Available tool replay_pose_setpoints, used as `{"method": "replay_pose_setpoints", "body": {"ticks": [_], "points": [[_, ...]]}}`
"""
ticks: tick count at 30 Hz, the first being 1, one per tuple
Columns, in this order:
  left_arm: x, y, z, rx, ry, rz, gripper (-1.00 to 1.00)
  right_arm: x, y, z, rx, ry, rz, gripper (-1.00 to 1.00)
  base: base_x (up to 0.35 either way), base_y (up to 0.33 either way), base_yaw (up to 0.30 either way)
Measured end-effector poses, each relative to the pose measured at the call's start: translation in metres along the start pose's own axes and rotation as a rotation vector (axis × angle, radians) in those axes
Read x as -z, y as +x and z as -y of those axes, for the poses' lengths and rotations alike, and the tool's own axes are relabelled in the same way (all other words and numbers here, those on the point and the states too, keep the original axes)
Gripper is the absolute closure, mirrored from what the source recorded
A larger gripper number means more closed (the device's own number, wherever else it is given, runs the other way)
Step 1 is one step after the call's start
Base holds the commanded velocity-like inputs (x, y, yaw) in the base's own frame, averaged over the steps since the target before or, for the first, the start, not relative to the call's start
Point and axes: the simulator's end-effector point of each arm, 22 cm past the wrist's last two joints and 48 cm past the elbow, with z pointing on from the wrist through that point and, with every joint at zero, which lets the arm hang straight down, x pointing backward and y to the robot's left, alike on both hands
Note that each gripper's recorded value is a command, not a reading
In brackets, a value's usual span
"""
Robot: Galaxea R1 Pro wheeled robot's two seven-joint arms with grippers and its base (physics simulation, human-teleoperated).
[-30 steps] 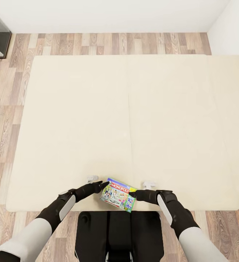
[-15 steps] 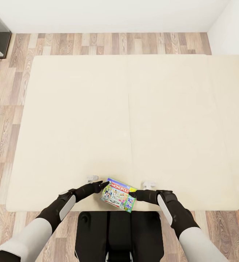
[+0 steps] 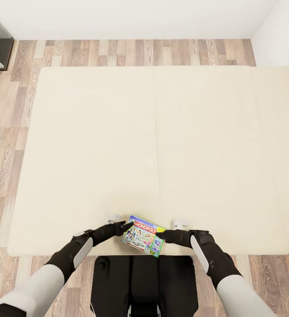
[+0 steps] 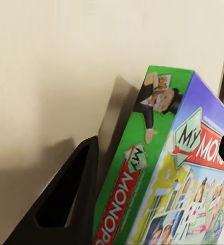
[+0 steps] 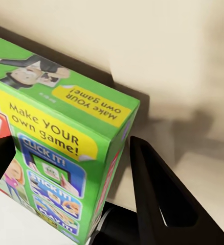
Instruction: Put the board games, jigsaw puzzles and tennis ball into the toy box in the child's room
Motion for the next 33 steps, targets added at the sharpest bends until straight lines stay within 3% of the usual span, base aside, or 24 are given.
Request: {"method": "replay_pose_setpoints", "body": {"ticks": [12,33], "points": [[0.003,0.015,0.000,-0.008,0.004,-0.019,-1.00,0.000,0.000,0.000,-0.001,-0.001,-0.002,-1.00,0.000,0.000,0.000],[0.019,0.038,0.011,0.011,0.098,-0.026,-1.00,0.000,0.000,0.000,0.000,0.000,-0.003,-1.00,0.000,0.000,0.000]]}}
